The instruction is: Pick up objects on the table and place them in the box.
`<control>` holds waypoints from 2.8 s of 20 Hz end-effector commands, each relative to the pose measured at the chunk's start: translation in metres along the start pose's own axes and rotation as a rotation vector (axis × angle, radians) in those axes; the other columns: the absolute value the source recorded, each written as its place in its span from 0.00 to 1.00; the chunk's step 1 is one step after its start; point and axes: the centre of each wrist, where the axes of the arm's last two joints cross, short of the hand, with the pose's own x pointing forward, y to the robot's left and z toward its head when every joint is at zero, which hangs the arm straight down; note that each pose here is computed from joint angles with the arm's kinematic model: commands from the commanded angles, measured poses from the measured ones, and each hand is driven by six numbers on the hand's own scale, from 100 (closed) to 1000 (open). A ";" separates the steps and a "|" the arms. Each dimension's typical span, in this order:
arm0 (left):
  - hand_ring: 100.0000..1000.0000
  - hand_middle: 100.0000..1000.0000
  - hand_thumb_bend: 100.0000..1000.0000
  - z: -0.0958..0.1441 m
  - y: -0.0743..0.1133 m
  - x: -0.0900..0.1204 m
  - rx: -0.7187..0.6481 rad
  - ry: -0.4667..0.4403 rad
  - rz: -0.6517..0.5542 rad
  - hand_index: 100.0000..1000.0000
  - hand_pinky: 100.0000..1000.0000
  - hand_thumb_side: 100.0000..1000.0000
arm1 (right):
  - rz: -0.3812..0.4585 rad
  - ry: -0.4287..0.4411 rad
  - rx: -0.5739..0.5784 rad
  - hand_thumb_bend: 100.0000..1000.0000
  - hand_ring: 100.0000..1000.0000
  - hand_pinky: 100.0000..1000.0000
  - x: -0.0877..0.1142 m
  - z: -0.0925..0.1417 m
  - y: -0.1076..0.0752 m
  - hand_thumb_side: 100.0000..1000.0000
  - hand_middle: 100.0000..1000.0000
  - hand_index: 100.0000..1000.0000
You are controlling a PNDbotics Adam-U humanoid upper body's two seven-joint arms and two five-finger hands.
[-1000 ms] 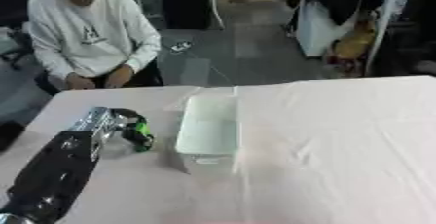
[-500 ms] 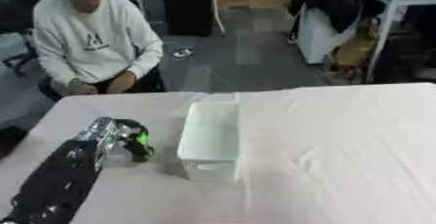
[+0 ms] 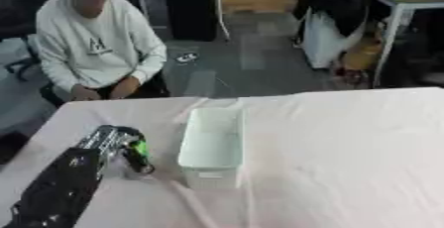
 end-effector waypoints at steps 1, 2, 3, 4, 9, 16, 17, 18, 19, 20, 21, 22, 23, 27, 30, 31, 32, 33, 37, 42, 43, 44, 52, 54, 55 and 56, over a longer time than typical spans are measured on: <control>0.53 0.82 0.00 -0.012 -0.039 0.000 -0.057 0.018 -0.003 0.88 0.14 0.73 | 0.007 -0.027 0.003 0.00 0.62 0.60 0.005 -0.007 -0.001 0.96 0.66 0.74; 0.49 0.75 0.00 -0.013 -0.041 0.001 -0.031 0.015 0.005 0.81 0.08 0.68 | 0.008 -0.027 0.003 0.00 0.62 0.60 0.005 -0.007 -0.001 0.96 0.66 0.74; 0.42 0.65 0.00 -0.013 -0.044 0.001 -0.007 0.011 0.013 0.72 0.00 0.63 | 0.008 -0.027 0.003 0.00 0.62 0.60 0.005 -0.007 -0.001 0.96 0.66 0.74; 0.28 0.48 0.00 -0.014 -0.046 0.001 0.015 0.006 0.017 0.59 0.00 0.56 | 0.008 -0.027 0.003 0.00 0.62 0.60 0.005 -0.007 0.000 0.96 0.66 0.73; 0.00 0.15 0.00 -0.017 -0.058 0.000 0.097 -0.009 0.016 0.39 0.00 0.47 | 0.008 -0.028 0.003 0.00 0.62 0.60 0.005 -0.008 0.000 0.96 0.66 0.73; 0.00 0.01 0.00 -0.017 -0.060 -0.004 0.271 -0.002 0.031 0.29 0.00 0.49 | 0.011 -0.028 0.000 0.00 0.61 0.59 0.005 -0.007 0.000 0.96 0.65 0.73; 0.00 0.00 0.00 -0.016 -0.056 -0.005 0.326 -0.002 0.048 0.27 0.00 0.52 | 0.011 -0.028 0.000 0.00 0.61 0.59 0.005 -0.007 -0.001 0.96 0.65 0.72; 0.00 0.00 0.00 -0.015 -0.052 -0.006 0.384 -0.001 0.069 0.26 0.00 0.52 | 0.012 -0.027 -0.001 0.00 0.61 0.59 0.005 -0.007 -0.001 0.96 0.65 0.72; 0.00 0.00 0.00 -0.012 -0.046 -0.007 0.444 0.000 0.094 0.25 0.00 0.51 | 0.013 -0.026 -0.001 0.00 0.61 0.59 0.005 -0.007 -0.001 0.96 0.65 0.72; 0.00 0.00 0.00 -0.010 -0.040 -0.007 0.495 0.002 0.117 0.25 0.00 0.52 | 0.014 -0.025 -0.001 0.00 0.61 0.59 0.005 -0.006 -0.001 0.96 0.65 0.72; 0.00 0.00 0.00 -0.008 -0.033 -0.008 0.536 0.002 0.136 0.24 0.00 0.51 | 0.015 -0.023 -0.001 0.00 0.61 0.59 0.004 -0.006 -0.001 0.96 0.65 0.72; 0.00 0.00 0.00 -0.003 -0.021 -0.008 0.579 -0.001 0.153 0.24 0.00 0.51 | 0.017 -0.021 -0.001 0.00 0.61 0.59 0.004 -0.005 -0.001 0.96 0.65 0.72; 0.00 0.00 0.00 0.001 -0.010 -0.008 0.614 -0.006 0.165 0.24 0.00 0.50 | 0.019 -0.019 -0.001 0.00 0.61 0.59 0.004 -0.005 -0.002 0.96 0.65 0.72; 0.00 0.00 0.00 0.023 0.033 -0.008 0.723 -0.028 0.200 0.24 0.00 0.52 | 0.024 -0.011 0.002 0.00 0.61 0.59 0.003 -0.003 -0.003 0.96 0.65 0.72; 0.00 0.00 0.00 0.035 0.052 -0.006 0.777 -0.051 0.223 0.23 0.00 0.53 | 0.024 -0.011 0.002 0.00 0.61 0.59 0.003 -0.003 -0.003 0.95 0.64 0.72; 0.00 0.00 0.00 0.038 0.057 -0.004 0.795 -0.063 0.232 0.23 0.00 0.54 | 0.024 -0.011 0.002 0.00 0.61 0.59 0.003 -0.003 -0.003 0.96 0.64 0.72; 0.00 0.00 0.00 0.043 0.064 0.000 0.823 -0.091 0.242 0.23 0.00 0.54 | 0.024 -0.010 0.003 0.00 0.61 0.59 0.003 -0.003 -0.002 0.96 0.64 0.72; 0.00 0.00 0.00 0.047 0.070 0.004 0.843 -0.123 0.246 0.23 0.00 0.54 | 0.023 -0.010 0.004 0.00 0.61 0.59 0.003 -0.003 -0.002 0.96 0.64 0.72; 0.00 0.00 0.00 0.059 0.083 0.027 0.899 -0.287 0.247 0.21 0.00 0.54 | 0.018 -0.013 0.006 0.00 0.61 0.59 0.003 -0.004 -0.001 0.95 0.64 0.72; 0.00 0.00 0.00 0.071 0.091 0.066 0.905 -0.510 0.221 0.16 0.00 0.54 | 0.008 -0.017 0.012 0.00 0.61 0.58 0.004 -0.006 0.001 0.95 0.64 0.72; 0.00 0.00 0.00 0.072 0.092 0.072 0.896 -0.539 0.209 0.15 0.00 0.53 | 0.007 -0.017 0.013 0.00 0.61 0.58 0.004 -0.006 0.002 0.95 0.64 0.72; 0.00 0.00 0.00 0.073 0.093 0.078 0.883 -0.571 0.199 0.14 0.00 0.52 | 0.005 -0.018 0.014 0.00 0.61 0.58 0.004 -0.007 0.002 0.95 0.64 0.72; 0.00 0.09 0.00 0.074 0.091 0.090 0.819 -0.612 0.029 0.20 0.00 0.41 | 0.000 -0.020 0.012 0.00 0.60 0.58 0.004 -0.008 0.003 0.95 0.64 0.72; 0.00 0.14 0.00 0.073 0.090 0.089 0.809 -0.608 -0.012 0.24 0.00 0.40 | 0.000 -0.020 0.011 0.00 0.60 0.58 0.004 -0.008 0.003 0.95 0.64 0.72; 0.00 0.17 0.00 0.073 0.090 0.088 0.808 -0.606 -0.026 0.27 0.00 0.39 | 0.000 -0.020 0.011 0.00 0.60 0.58 0.004 -0.008 0.002 0.95 0.64 0.72; 0.21 0.39 0.00 0.072 0.089 0.087 0.799 -0.602 -0.047 0.46 0.00 0.61 | 0.001 -0.019 0.010 0.00 0.60 0.58 0.004 -0.008 0.002 0.95 0.64 0.72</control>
